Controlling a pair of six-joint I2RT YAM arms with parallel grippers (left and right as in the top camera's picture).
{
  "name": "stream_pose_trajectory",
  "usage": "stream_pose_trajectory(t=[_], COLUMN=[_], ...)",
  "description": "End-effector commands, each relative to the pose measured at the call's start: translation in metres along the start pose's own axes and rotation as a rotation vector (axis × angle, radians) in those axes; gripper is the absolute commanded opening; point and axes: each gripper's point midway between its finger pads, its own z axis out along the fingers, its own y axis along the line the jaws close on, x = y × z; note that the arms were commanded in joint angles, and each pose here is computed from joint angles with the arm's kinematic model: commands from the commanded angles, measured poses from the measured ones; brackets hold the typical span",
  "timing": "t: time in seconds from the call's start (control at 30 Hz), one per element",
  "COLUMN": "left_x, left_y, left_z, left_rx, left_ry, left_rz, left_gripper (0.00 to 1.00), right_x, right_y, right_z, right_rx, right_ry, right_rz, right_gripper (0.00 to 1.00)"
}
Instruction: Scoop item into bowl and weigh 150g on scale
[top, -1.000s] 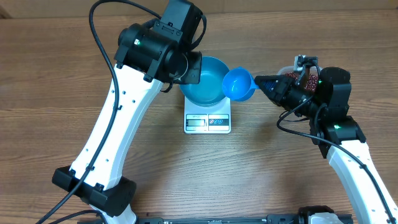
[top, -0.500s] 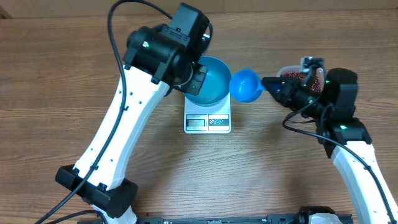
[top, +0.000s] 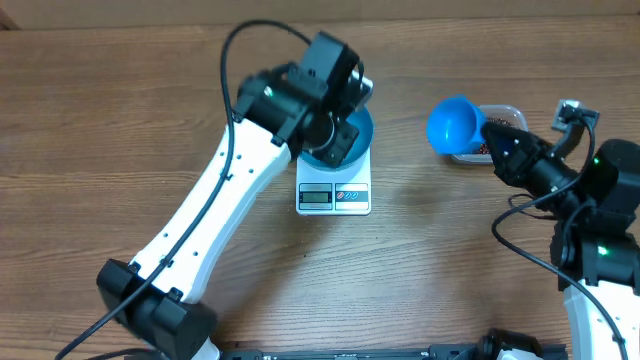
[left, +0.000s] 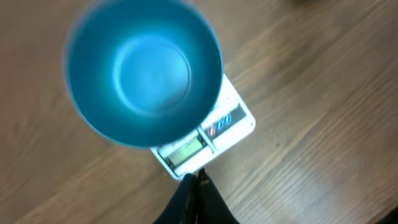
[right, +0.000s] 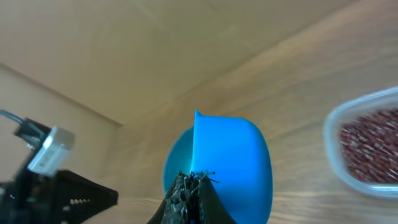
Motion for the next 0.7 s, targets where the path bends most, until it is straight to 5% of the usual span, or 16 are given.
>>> stream_pose_trajectory(t=[0.0,0.27,0.4,0.67], left_x=[0.022,0.065,0.081,0.076], left_y=[-0.006,-0.02,-0.038,-0.041], left_z=[-0.002,0.019,0.04,0.085], left_rx=[0.022,0.092,0.186,0.19], left_ry=[-0.041,-0.152,-0.141,-0.141], left_rz=[-0.005,0.035,0.234,0.302], left_gripper=[0.05,0.05,0.04,0.04], right_x=[-0.01,-0.009,-0.009,-0.008], right_y=[-0.002,-0.002,-0.002,-0.003], right_z=[-0.005,-0.005,-0.005,-0.005], right_rx=[0.04,0.041,0.041,0.042], right_ry=[-0.036,-0.033,-0.033,-0.03], right_rz=[-0.062,-0.056,-0.054,-0.045], right_gripper=[0.04,0.04,0.04,0.04])
